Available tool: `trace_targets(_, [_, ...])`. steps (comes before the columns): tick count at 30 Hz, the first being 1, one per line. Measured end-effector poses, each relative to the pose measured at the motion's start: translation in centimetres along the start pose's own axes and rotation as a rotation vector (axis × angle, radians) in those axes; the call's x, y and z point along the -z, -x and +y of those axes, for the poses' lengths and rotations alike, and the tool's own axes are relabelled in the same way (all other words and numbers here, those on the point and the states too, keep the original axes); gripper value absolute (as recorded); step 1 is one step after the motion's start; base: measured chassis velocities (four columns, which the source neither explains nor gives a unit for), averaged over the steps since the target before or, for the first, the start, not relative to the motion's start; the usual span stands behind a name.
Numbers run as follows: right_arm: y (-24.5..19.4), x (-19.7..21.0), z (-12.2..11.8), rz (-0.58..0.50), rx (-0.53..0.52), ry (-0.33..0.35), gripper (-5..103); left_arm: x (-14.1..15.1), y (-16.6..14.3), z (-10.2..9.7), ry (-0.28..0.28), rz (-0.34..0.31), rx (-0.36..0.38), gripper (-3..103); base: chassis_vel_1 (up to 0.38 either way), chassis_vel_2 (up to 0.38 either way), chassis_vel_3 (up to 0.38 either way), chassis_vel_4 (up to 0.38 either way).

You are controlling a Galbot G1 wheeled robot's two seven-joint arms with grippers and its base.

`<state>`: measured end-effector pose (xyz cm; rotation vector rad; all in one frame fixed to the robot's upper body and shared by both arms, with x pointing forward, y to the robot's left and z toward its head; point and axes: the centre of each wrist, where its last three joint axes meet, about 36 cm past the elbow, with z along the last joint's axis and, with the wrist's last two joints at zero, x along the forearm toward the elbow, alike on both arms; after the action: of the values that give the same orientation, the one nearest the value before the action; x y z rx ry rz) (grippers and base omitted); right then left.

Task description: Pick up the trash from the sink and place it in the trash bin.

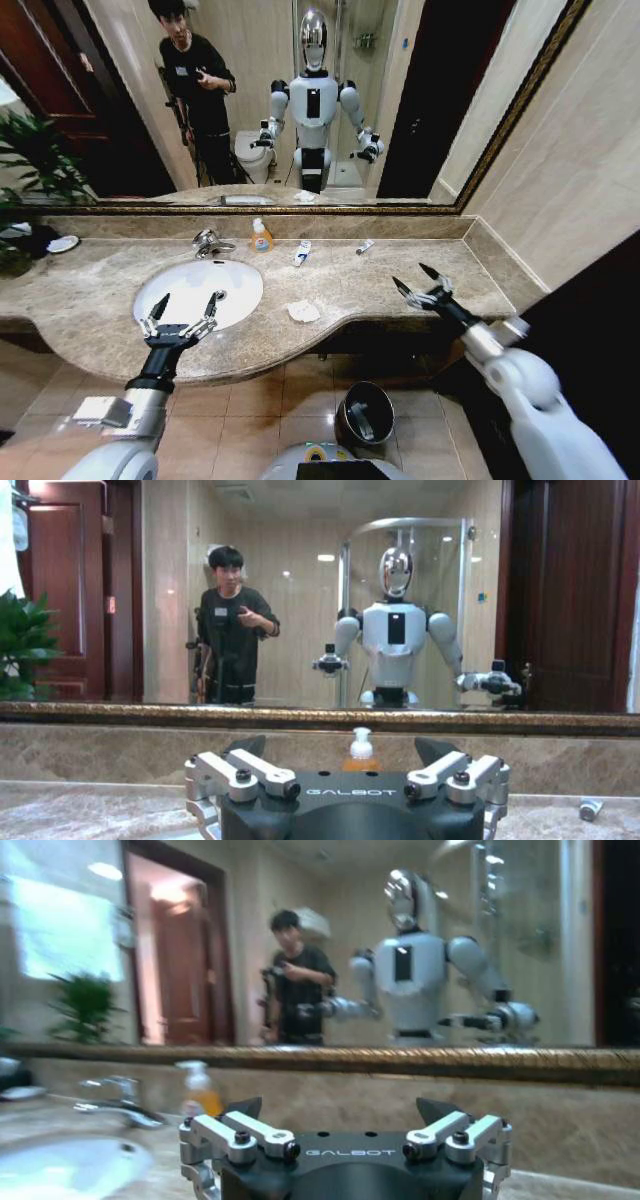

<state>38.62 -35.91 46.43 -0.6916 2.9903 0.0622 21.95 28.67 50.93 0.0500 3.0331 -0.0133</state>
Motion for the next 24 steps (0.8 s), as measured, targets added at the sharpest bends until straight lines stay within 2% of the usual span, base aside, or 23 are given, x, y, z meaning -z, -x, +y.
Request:
trace_targets(5, [4.7, 0.4, 0.8, 0.011, -0.097, -0.057, 100, 0.0, 0.0, 0.0, 0.0, 0.0, 0.0, 100, 0.0, 0.0, 0.0, 0.0])
trace_targets(7, [8.0, 0.7, 2.7, 0.02, -0.172, -0.072, 100, 0.0, 0.0, 0.0, 0.0, 0.0, 0.0, 100, 0.0, 0.0, 0.0, 0.0])
trace_targets(8, [8.0, 0.7, 2.7, 0.02, -0.172, -0.072, 100, 0.0, 0.0, 0.0, 0.0, 0.0, 0.0, 100, 0.0, 0.0, 0.0, 0.0])
trace_targets(11, [11.3, 0.8, 6.1, 0.067, -0.234, -0.061, 100, 0.0, 0.0, 0.0, 0.0, 0.0, 0.0, 100, 0.0, 0.0, 0.0, 0.0])
trace_targets(12, [11.3, 0.8, 6.1, 0.067, -0.234, -0.061, 100, 0.0, 0.0, 0.0, 0.0, 0.0, 0.0, 100, 0.0, 0.0, 0.0, 0.0])
trace_targets(14, [13.9, 0.9, 8.6, 0.097, -0.297, -0.041, 100, 0.0, 0.0, 0.0, 0.0, 0.0, 0.0, 100, 0.0, 0.0, 0.0, 0.0])
trace_targets(16, [16.3, 0.7, 9.5, 0.108, -0.358, -0.027, 100, 0.0, 0.0, 0.0, 0.0, 0.0, 0.0, 100, 0.0, 0.0, 0.0, 0.0])
trace_targets(18, [17.1, 0.6, 9.7, 0.112, -0.379, -0.023, 100, 0.0, 0.0, 0.0, 0.0, 0.0, 0.0, 100, 0.0, 0.0, 0.0, 0.0])
trace_targets(20, [19.7, 0.4, 10.0, 0.114, -0.437, 0.005, 100, 0.0, 0.0, 0.0, 0.0, 0.0, 0.0, 100, 0.0, 0.0, 0.0, 0.0])
trace_targets(24, [21.5, -0.2, 10.2, 0.123, -0.467, 0.029, 100, 0.0, 0.0, 0.0, 0.0, 0.0, 0.0, 100, 0.0, 0.0, 0.0, 0.0])
